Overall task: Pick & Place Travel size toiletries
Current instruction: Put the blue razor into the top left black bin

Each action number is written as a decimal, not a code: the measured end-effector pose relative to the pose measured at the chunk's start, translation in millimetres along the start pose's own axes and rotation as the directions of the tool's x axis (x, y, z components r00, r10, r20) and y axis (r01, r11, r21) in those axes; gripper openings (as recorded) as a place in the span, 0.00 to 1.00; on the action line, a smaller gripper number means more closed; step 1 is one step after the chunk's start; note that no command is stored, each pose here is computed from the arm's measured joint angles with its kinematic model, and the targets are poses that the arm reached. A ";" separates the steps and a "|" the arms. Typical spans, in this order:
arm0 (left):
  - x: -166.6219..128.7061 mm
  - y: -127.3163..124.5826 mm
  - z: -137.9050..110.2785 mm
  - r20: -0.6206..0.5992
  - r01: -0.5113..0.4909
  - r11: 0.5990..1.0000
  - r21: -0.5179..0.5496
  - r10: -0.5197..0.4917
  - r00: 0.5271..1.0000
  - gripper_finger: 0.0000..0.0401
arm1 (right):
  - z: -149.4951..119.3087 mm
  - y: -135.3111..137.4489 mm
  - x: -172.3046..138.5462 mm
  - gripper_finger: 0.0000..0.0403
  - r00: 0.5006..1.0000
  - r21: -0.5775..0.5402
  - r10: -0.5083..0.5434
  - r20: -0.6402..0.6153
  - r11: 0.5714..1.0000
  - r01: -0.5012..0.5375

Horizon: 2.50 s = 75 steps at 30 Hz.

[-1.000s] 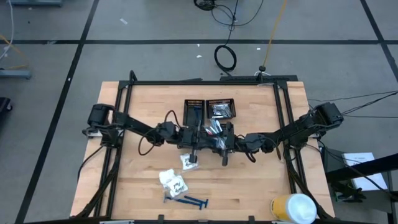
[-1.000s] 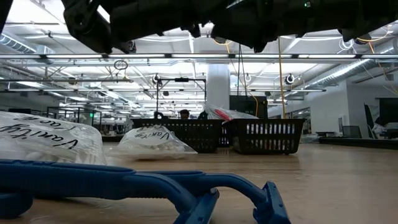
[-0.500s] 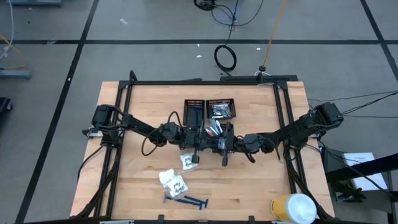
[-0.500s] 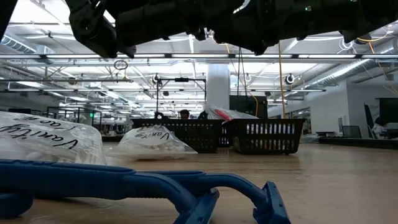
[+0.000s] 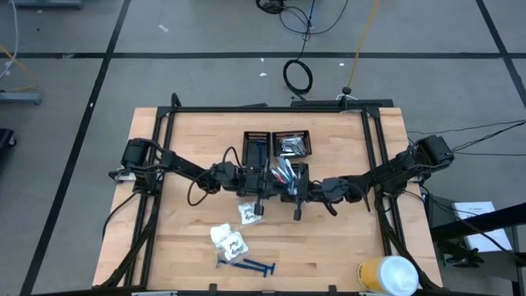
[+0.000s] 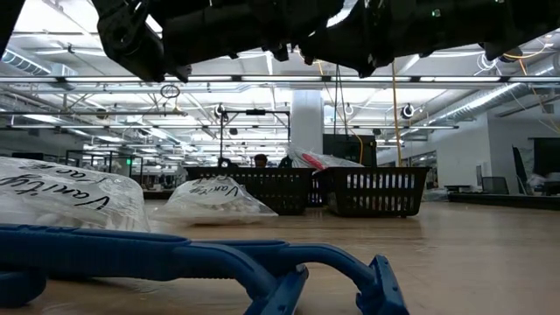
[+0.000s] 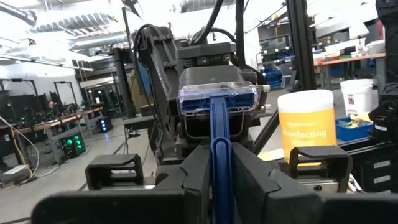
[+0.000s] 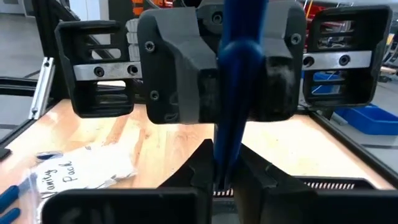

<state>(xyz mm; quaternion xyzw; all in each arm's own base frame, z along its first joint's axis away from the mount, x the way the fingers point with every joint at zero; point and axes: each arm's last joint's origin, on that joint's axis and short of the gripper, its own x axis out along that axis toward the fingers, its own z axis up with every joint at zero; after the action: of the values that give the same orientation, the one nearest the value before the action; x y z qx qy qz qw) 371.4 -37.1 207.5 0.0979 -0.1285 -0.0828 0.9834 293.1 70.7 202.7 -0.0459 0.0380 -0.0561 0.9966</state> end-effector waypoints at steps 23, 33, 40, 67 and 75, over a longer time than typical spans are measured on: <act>-52.9 9.6 73.2 -0.550 -0.370 0.922 0.109 0.366 0.750 0.16 | -14.8 -45.0 17.0 0.06 0.980 0.211 -0.037 -0.196 0.974 0.079; -89.0 10.8 56.0 -0.746 -0.546 0.787 0.287 0.542 0.388 0.16 | -0.8 -101.7 65.5 0.06 0.946 0.201 -0.040 -0.321 0.974 0.109; -97.3 17.9 49.9 -0.772 -0.587 0.746 0.313 0.560 0.300 0.16 | -34.7 -121.5 101.6 0.06 0.905 0.222 -0.004 -0.426 0.969 0.109; -98.6 17.1 48.8 -0.786 -0.583 0.754 0.302 0.543 0.295 0.16 | -12.7 -130.0 94.9 0.51 0.924 0.249 -0.041 -0.380 0.958 0.144; -97.5 14.2 47.5 -0.831 -0.574 0.796 0.192 0.443 0.335 0.16 | 27.5 -96.7 77.4 0.48 0.915 0.314 0.310 -0.260 0.923 -0.224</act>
<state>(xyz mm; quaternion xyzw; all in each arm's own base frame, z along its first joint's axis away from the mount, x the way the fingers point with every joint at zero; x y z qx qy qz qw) 267.7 -13.1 232.6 0.0132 0.3469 0.2783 0.8956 361.5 -31.6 233.8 0.1091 0.1888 0.0706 0.9734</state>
